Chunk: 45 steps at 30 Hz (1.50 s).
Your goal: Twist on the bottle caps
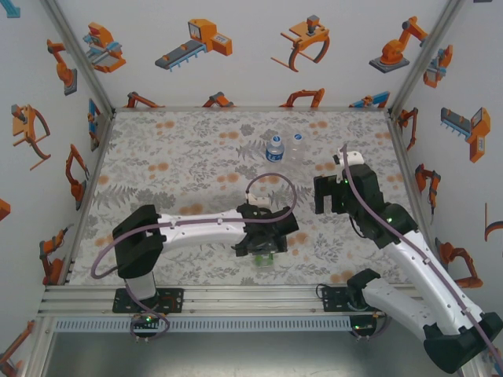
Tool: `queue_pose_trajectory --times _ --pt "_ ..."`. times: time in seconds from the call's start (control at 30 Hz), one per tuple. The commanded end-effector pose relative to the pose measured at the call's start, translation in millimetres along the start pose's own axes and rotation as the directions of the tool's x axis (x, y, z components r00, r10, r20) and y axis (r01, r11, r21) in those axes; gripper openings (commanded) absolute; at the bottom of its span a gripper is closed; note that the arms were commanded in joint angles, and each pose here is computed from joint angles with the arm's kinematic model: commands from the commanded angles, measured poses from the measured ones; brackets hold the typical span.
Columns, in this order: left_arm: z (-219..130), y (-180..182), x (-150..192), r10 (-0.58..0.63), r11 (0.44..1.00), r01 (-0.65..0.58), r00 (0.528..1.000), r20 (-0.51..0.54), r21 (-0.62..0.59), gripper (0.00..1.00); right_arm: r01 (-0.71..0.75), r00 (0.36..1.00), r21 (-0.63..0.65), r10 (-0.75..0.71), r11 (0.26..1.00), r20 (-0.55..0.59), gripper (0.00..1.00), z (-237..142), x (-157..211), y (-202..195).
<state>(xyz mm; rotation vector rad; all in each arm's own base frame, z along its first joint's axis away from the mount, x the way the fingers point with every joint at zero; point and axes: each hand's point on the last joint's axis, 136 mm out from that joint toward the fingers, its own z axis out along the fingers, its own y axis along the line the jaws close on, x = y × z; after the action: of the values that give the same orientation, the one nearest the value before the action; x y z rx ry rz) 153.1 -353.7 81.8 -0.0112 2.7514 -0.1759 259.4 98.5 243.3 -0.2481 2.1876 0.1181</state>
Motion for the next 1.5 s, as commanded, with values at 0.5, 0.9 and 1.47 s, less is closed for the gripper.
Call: queue_pose_trajectory --times 0.5,0.9,1.47 --pt "38 4 24 -0.017 0.996 0.007 0.993 -0.113 -0.084 0.74 -0.013 0.999 -0.015 0.014 1.0 0.049 0.99 -7 -6 0" --pt "51 7 31 -0.018 0.993 0.001 0.99 -0.141 -0.122 0.64 -0.014 0.998 -0.017 0.015 1.0 0.056 0.99 -9 -7 0" --pt "39 8 19 0.006 1.0 -0.008 0.997 -0.075 -0.027 0.19 -0.011 0.994 -0.031 0.014 0.999 0.109 0.99 -12 -13 1"
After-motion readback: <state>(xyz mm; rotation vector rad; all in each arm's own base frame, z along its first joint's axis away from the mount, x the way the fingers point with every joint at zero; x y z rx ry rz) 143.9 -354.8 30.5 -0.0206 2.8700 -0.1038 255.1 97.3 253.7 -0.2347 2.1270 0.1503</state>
